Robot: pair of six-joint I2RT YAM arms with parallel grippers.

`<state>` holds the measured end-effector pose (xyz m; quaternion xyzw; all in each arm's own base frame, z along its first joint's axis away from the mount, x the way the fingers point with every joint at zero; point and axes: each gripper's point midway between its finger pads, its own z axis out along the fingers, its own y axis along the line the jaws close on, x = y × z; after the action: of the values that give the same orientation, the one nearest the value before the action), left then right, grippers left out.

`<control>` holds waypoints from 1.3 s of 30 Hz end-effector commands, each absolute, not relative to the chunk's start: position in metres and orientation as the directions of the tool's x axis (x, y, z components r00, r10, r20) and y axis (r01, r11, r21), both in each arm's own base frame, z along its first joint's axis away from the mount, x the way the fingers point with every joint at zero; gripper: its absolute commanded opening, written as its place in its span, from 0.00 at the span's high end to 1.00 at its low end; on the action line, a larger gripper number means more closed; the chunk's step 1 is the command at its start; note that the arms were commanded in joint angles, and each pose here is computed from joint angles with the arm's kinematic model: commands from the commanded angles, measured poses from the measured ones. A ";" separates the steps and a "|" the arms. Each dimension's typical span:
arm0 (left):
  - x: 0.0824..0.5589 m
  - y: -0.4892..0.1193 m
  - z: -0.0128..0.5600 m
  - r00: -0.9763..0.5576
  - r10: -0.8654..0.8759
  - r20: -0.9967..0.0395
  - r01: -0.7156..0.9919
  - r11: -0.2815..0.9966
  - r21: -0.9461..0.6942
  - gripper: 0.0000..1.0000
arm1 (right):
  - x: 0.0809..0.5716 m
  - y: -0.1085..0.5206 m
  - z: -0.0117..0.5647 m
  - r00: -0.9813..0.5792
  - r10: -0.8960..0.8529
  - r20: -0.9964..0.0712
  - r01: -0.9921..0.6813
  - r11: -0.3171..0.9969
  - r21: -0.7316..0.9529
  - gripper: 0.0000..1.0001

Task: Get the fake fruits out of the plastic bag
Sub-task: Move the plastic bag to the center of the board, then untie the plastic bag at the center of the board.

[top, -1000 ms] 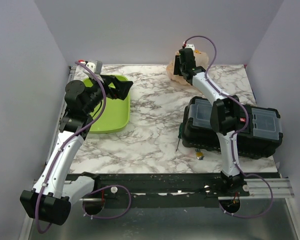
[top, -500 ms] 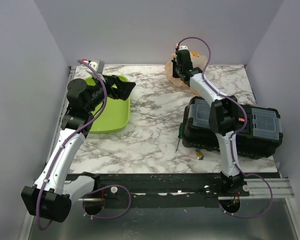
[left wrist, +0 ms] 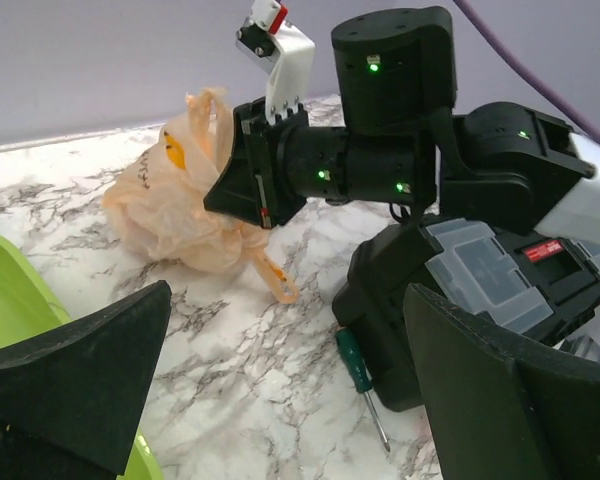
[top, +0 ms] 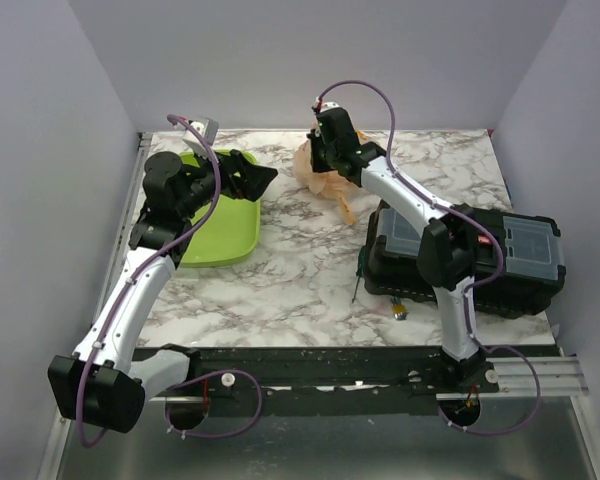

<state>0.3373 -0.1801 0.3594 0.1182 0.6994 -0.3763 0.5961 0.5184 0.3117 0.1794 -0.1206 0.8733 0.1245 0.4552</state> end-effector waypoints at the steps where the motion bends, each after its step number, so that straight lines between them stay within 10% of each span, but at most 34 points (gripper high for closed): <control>1: 0.332 -0.189 0.365 -0.270 -0.273 -0.923 0.659 0.647 -0.384 0.01 | 0.466 0.337 0.186 -0.617 -0.069 -0.784 -0.357 0.912 0.200 0.95; 18: 0.334 -0.196 0.359 -0.322 -0.294 -0.900 0.654 0.618 -0.436 0.01 | 0.323 0.363 0.214 -0.690 0.025 -0.724 -0.453 0.765 0.458 0.81; 25: 0.339 -0.197 0.347 -0.344 -0.288 -0.894 0.632 0.633 -0.447 0.01 | 0.327 0.331 0.221 -0.654 0.055 -0.754 -0.372 0.845 0.384 0.44; 39: 0.347 -0.193 0.337 -0.371 -0.250 -0.895 0.580 0.690 -0.433 0.03 | 0.352 0.278 0.197 -0.579 0.310 -0.754 0.021 0.930 0.366 0.38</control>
<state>0.3446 -0.1937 0.3262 0.1112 0.7372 -0.3861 0.5432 0.3477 0.2837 0.1954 0.0429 0.8853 0.1628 0.4335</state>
